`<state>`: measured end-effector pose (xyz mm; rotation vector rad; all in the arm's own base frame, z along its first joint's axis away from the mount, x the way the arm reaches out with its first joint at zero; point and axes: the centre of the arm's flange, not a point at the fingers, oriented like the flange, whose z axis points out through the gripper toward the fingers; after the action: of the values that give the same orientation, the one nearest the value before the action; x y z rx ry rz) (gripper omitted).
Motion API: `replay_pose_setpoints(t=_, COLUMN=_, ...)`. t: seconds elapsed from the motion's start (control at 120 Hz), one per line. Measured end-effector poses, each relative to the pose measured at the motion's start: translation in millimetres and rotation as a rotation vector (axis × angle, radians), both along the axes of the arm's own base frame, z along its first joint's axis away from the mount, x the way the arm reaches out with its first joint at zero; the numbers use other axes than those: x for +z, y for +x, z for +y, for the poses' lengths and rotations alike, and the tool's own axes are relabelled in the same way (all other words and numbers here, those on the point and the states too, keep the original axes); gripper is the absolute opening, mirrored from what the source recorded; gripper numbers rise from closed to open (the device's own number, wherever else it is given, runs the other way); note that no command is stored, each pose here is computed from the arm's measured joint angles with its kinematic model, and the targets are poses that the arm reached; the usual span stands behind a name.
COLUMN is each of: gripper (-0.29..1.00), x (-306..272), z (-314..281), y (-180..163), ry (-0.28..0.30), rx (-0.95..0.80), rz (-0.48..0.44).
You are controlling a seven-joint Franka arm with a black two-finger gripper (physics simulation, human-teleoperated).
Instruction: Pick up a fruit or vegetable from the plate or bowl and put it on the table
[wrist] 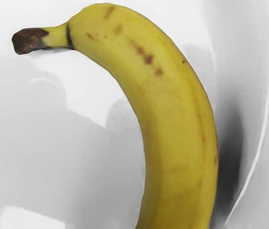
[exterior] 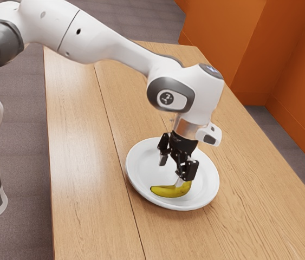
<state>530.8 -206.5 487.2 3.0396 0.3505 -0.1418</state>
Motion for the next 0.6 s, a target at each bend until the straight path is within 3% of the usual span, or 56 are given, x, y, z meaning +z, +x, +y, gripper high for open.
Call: replay_pose_setpoints(t=0.6, gripper=0.70, x=-7.6, z=8.3, y=5.3, ry=-0.003, rx=-0.004, rz=0.004)
